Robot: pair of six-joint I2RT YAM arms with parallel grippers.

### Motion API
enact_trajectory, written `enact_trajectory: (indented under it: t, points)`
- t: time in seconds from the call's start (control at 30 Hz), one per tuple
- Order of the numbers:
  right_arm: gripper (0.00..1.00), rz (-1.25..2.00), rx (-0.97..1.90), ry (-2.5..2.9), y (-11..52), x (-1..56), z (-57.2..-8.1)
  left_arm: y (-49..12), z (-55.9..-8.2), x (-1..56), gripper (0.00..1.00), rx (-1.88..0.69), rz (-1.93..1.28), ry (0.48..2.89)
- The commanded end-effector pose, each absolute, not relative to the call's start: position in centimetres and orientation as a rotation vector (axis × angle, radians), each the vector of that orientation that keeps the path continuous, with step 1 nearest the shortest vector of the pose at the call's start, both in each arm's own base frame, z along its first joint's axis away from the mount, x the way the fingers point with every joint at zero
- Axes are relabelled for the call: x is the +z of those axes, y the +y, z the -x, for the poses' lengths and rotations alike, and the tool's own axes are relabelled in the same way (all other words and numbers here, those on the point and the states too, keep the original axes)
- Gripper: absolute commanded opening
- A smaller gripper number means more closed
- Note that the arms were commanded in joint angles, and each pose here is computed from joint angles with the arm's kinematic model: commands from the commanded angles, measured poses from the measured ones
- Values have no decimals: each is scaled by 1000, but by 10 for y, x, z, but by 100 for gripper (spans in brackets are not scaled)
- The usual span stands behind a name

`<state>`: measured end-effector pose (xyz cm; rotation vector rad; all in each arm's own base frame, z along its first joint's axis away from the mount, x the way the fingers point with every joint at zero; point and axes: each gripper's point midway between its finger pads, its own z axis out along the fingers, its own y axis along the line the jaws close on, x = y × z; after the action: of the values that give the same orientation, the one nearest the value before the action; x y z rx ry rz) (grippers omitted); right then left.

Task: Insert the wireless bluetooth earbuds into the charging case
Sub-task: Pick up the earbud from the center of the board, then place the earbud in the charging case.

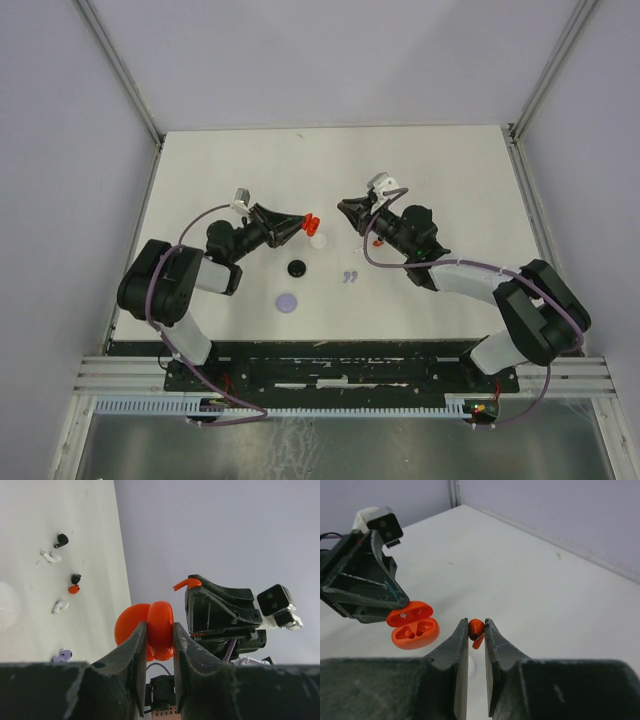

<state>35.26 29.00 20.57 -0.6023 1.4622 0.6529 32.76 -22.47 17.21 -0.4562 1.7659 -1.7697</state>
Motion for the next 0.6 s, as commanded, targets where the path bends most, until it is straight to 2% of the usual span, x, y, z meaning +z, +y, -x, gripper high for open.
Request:
enact_trajectory:
  t: [0.0,0.57]
  points:
    - [2,681,699,1158,308,251,-334,-229,-327,193,3,-1872,427,1691]
    - [2,841,683,1012,341,235,-306,-233,-328,189,3,-1953,520,1687]
